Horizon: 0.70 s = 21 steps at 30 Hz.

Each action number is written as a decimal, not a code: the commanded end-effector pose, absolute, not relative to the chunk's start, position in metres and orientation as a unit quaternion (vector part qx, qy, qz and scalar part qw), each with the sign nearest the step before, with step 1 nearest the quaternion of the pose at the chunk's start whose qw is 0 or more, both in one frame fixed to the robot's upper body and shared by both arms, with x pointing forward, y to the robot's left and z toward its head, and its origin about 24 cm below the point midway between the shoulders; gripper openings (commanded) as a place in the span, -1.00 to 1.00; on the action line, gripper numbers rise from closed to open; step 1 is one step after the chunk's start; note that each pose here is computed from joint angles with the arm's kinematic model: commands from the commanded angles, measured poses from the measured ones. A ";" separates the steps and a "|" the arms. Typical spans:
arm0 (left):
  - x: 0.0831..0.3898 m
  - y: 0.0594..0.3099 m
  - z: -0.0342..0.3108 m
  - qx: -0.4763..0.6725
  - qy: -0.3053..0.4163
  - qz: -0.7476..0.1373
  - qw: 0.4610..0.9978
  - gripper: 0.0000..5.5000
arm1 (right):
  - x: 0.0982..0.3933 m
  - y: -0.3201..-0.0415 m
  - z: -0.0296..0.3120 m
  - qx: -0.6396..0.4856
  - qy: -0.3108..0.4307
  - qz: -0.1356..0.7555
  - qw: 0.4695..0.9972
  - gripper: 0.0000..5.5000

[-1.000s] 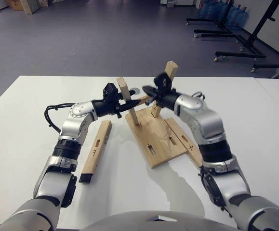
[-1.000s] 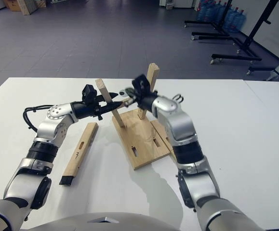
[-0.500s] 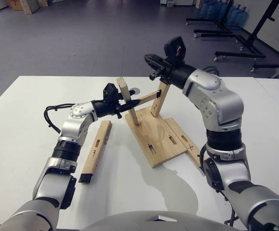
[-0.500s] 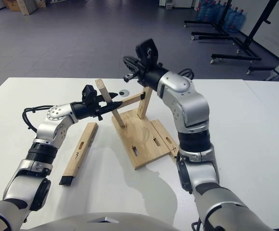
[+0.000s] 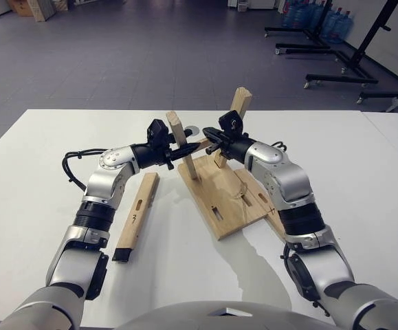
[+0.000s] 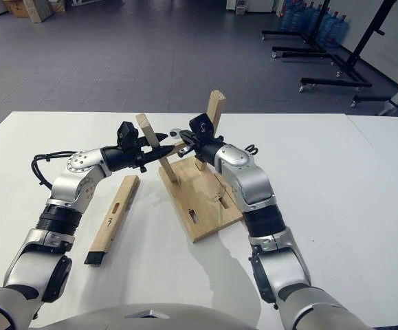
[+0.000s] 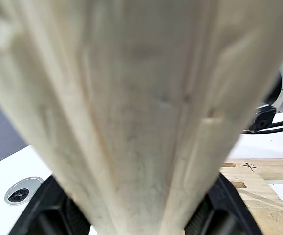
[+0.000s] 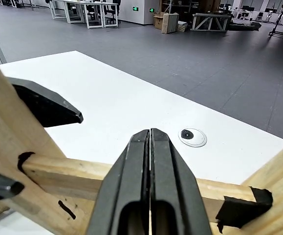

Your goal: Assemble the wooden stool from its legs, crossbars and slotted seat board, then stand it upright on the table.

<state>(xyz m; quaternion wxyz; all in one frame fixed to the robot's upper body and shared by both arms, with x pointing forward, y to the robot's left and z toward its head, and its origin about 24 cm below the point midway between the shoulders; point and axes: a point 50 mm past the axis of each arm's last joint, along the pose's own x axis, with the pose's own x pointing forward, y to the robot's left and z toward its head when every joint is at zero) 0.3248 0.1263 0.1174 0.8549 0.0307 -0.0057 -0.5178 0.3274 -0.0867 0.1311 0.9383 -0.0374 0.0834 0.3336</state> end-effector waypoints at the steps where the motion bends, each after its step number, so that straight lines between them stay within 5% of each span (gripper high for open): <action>1: 0.323 0.125 0.116 0.051 0.001 -0.519 0.853 -0.27 | 0.327 -0.085 0.177 0.016 0.040 0.358 0.933 -0.99; 6: 0.321 0.125 0.116 0.048 0.000 -0.510 0.859 -0.27 | 0.316 -0.084 0.228 0.019 -0.025 0.382 0.924 -0.99; 16: 0.321 0.123 0.135 0.033 -0.026 -0.507 0.861 -0.27 | 0.319 -0.089 0.199 0.029 0.026 0.356 0.934 -0.99; 21: 0.324 0.122 0.136 0.037 -0.025 -0.503 0.863 0.06 | 0.321 -0.090 0.193 0.026 0.034 0.351 0.935 -1.00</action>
